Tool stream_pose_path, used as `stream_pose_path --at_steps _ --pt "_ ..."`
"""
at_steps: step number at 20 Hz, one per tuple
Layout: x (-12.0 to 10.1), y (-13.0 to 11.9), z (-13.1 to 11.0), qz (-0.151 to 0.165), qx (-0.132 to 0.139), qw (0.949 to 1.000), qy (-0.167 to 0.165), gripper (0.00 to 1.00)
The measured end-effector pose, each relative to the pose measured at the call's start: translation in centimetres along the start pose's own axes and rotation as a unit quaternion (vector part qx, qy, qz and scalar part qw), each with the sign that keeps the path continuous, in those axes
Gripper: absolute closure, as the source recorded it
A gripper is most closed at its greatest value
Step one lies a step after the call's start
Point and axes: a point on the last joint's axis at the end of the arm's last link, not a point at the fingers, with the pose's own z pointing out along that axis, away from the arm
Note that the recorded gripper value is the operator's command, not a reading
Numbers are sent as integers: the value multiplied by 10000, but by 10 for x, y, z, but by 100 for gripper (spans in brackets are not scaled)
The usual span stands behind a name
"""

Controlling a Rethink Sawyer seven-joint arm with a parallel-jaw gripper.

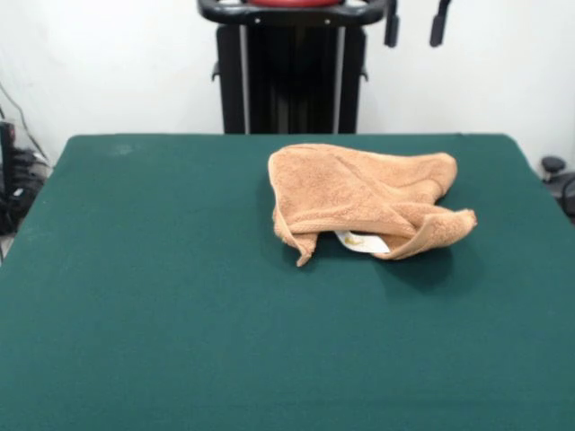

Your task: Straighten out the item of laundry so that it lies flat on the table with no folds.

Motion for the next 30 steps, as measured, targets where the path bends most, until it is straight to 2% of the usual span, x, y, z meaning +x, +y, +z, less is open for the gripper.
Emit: stream_pose_path --at_steps 7,13,20,24,30 --pt "-2 -5 25 47 46 9999 -142 0" --pt "1 -16 65 149 110 9995 -246 0" --pt "22 -33 109 304 201 9993 2 0" --pt "35 -46 121 419 285 9985 207 0" --pt "47 -77 127 615 415 9967 338 0"
